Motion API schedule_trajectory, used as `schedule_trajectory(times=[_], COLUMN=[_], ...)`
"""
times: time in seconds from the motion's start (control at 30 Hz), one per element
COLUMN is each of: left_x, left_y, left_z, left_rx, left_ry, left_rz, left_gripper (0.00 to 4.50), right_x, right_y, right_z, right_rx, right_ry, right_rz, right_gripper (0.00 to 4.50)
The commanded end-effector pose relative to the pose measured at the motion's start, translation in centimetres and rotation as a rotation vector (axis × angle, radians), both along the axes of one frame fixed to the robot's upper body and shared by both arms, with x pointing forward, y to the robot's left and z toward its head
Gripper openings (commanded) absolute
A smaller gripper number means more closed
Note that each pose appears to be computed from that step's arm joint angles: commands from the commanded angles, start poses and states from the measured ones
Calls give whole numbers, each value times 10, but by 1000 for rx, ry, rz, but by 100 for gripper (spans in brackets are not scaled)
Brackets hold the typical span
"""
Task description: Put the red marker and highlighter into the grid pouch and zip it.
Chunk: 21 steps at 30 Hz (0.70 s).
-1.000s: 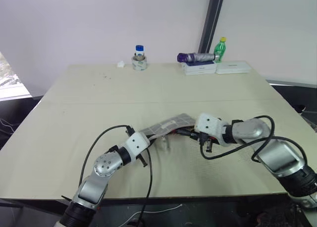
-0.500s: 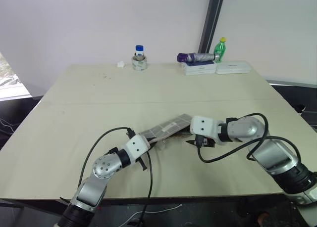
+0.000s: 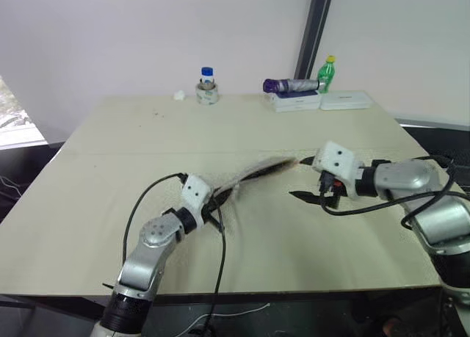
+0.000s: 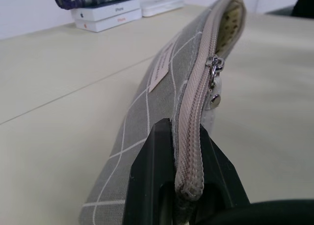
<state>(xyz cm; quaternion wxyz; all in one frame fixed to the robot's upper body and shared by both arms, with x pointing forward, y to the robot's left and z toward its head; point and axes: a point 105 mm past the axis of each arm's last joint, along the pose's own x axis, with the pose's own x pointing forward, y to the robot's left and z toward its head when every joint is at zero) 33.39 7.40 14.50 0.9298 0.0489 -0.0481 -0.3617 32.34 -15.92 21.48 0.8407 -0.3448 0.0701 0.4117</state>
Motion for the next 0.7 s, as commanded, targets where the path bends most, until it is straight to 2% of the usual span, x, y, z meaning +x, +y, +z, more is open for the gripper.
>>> schedule_trajectory(times=[0.03, 0.17, 0.3, 0.43, 0.7], left_x=[1, 6, 12, 13, 10], left_y=[-12, -23, -31, -34, -39], left_z=[27, 30, 39, 48, 47], left_rx=[-128, -195, -280, -319, -303], left_ry=[15, 136, 234, 264, 279], left_rz=[-48, -88, -112, -132, -155], left_gripper=[0, 0, 0, 0, 0], right_x=[-10, -4, 1, 3, 16], right_y=[20, 37, 50, 59, 75], right_z=[10, 5, -7, -10, -13], right_rx=[123, 250, 297, 347, 434], right_ry=[-8, 27, 68, 91, 96], right_rz=[48, 8, -30, -47, -94], right_gripper=[420, 420, 420, 420, 420])
